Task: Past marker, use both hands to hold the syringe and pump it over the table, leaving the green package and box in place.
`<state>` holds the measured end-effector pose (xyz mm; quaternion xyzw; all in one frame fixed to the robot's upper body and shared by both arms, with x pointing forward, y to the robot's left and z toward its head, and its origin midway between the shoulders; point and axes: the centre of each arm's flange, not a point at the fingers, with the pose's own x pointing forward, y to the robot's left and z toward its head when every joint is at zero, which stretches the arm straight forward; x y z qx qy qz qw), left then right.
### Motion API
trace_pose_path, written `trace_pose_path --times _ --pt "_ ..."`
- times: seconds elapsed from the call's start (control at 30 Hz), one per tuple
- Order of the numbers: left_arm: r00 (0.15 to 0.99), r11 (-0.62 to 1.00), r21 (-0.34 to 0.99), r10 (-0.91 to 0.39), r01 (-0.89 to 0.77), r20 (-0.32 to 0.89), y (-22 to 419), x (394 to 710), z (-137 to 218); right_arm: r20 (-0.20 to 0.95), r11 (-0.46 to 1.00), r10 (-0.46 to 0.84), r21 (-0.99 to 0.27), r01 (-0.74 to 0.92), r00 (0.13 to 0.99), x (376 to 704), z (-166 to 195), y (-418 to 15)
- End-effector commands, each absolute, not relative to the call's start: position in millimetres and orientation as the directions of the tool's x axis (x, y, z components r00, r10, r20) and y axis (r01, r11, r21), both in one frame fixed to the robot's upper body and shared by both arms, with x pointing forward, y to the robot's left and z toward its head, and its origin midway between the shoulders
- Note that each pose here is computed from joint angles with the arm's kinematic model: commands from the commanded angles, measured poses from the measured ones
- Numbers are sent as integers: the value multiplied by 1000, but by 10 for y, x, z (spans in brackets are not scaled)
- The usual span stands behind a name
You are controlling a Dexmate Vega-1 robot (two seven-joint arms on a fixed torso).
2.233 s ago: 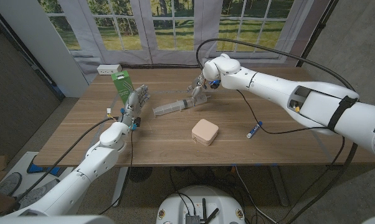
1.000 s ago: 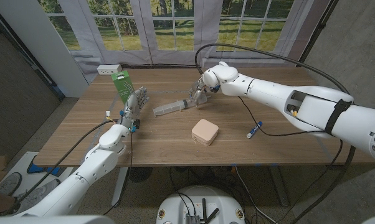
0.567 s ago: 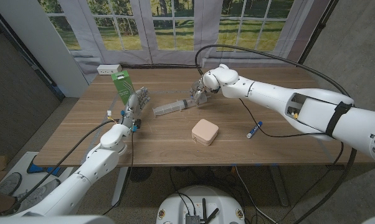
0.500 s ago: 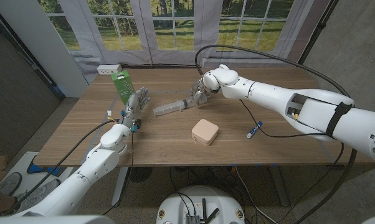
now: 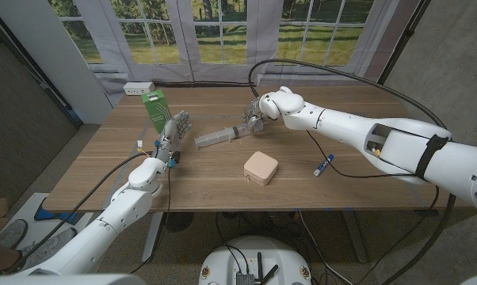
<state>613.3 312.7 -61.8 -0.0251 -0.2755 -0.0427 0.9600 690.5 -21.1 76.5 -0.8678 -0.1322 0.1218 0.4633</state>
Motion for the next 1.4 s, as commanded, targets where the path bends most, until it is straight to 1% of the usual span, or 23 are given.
trace_pose_path --times 0.03,0.67,1.4 --pt "843 995 -33 -63 95 535 3112 6102 -640 -57 -522 366 -839 154 929 6921 706 -234" --pt "846 995 -40 -60 96 529 3094 6089 -688 -24 -493 385 -851 184 922 6911 680 -283" --pt "849 994 -41 -68 104 524 3075 6127 -693 63 -411 438 -873 262 897 6719 863 -472"
